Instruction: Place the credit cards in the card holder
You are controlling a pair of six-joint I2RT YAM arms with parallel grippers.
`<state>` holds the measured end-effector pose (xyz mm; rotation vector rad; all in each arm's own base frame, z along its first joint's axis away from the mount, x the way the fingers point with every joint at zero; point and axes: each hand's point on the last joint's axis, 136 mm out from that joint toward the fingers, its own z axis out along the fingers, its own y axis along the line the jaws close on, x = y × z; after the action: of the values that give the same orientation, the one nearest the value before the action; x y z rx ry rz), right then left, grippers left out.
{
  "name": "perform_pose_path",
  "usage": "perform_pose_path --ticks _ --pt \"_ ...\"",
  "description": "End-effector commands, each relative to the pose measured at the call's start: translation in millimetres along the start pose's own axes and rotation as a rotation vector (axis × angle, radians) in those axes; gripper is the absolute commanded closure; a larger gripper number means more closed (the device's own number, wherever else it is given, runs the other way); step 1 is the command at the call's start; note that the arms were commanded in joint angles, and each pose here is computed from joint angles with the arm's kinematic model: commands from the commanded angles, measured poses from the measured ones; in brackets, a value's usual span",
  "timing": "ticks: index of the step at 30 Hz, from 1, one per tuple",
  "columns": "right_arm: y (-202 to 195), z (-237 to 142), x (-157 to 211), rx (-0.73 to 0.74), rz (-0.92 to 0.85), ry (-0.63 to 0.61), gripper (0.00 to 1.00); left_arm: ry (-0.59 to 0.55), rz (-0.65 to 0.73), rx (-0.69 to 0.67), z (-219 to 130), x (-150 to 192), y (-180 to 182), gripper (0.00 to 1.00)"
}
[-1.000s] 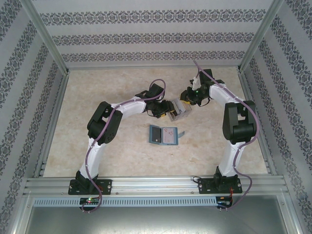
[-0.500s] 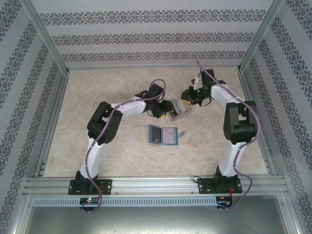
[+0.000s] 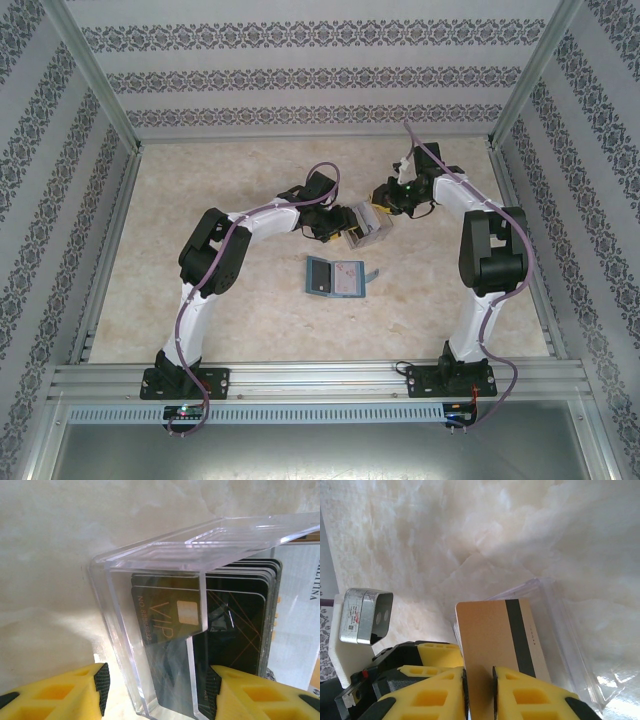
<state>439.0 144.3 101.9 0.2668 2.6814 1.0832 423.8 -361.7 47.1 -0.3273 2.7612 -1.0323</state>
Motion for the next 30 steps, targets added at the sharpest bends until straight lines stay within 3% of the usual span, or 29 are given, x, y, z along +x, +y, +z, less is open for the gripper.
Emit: perform_pose_path --ticks 1,9,12,30 --pt "15.5 -6.3 7.1 -0.073 0.008 0.018 0.80 0.009 -0.014 0.012 3.3 1.4 0.9 0.44" --pt "14.8 -6.8 6.7 -0.082 0.018 0.015 0.83 0.013 -0.012 0.011 3.7 2.2 1.6 0.44" --pt "14.7 -7.6 5.7 -0.080 0.018 0.010 0.90 0.013 -0.013 0.009 4.0 2.4 2.4 0.44" --pt "13.5 -8.1 4.3 -0.098 0.033 0.009 0.83 0.012 -0.012 0.010 3.7 2.4 2.2 0.44"
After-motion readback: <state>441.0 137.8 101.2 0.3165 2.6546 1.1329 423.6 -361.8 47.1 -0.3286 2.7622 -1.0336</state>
